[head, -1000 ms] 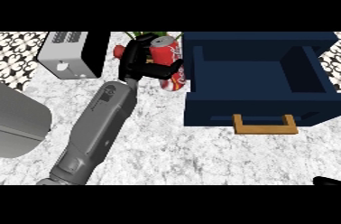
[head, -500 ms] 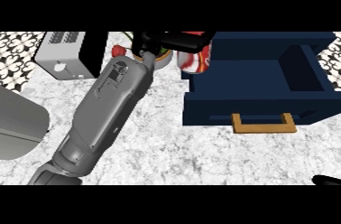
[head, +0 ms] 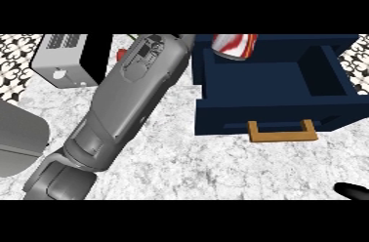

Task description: Pick up the can, place it into the drawer and close the drawer

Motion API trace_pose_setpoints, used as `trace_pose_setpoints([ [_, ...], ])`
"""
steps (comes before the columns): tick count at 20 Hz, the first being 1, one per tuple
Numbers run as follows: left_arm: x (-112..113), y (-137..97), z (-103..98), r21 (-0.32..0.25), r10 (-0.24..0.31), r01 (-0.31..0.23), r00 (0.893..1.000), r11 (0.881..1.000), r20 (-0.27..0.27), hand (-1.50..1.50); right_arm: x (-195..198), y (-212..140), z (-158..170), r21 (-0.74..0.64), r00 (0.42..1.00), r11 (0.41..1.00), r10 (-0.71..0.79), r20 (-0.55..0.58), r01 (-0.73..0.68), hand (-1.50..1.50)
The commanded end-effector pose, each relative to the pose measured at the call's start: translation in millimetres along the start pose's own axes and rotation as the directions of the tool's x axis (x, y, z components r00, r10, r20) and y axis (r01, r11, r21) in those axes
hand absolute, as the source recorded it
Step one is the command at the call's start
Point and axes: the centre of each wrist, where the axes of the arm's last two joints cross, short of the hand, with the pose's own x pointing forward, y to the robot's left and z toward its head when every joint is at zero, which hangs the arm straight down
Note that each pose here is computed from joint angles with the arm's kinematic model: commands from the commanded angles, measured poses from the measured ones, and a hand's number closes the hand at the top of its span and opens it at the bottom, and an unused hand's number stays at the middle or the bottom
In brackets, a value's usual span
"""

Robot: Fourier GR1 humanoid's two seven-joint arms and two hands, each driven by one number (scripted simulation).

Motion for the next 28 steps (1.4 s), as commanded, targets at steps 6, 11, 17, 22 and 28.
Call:
trace_pose_setpoints([
  [6,10.8,-23.2,-13.4,0.030,-0.074,0.076,0.997,0.997,-0.037,1.50,20.6,-0.8,-10.2,0.032,1.000,0.999,-0.004,0.022,0.003,-1.50],
  [11,23.7,-29.1,-19.2,0.026,-0.096,0.097,0.995,0.995,-0.032,1.50,1.7,2.9,-8.2,0.015,1.000,1.000,-0.020,0.020,0.019,-1.50],
  [17,18.2,-31.1,-20.4,0.137,-0.113,0.120,0.992,0.983,-0.054,-1.50,15.7,-2.2,-13.5,0.057,0.999,0.998,-0.007,0.033,0.005,-1.50],
  [22,36.6,-40.3,-21.3,0.188,-0.130,0.133,0.991,0.973,-0.029,-1.50,18.2,6.0,-19.9,0.056,1.000,0.998,-0.010,0.019,0.009,-1.50],
  [28,10.7,-29.0,-22.2,0.216,-0.125,0.125,0.992,0.968,-0.013,-1.50,13.3,0.8,-28.5,0.091,0.992,0.991,0.095,0.088,-0.103,-1.50],
])
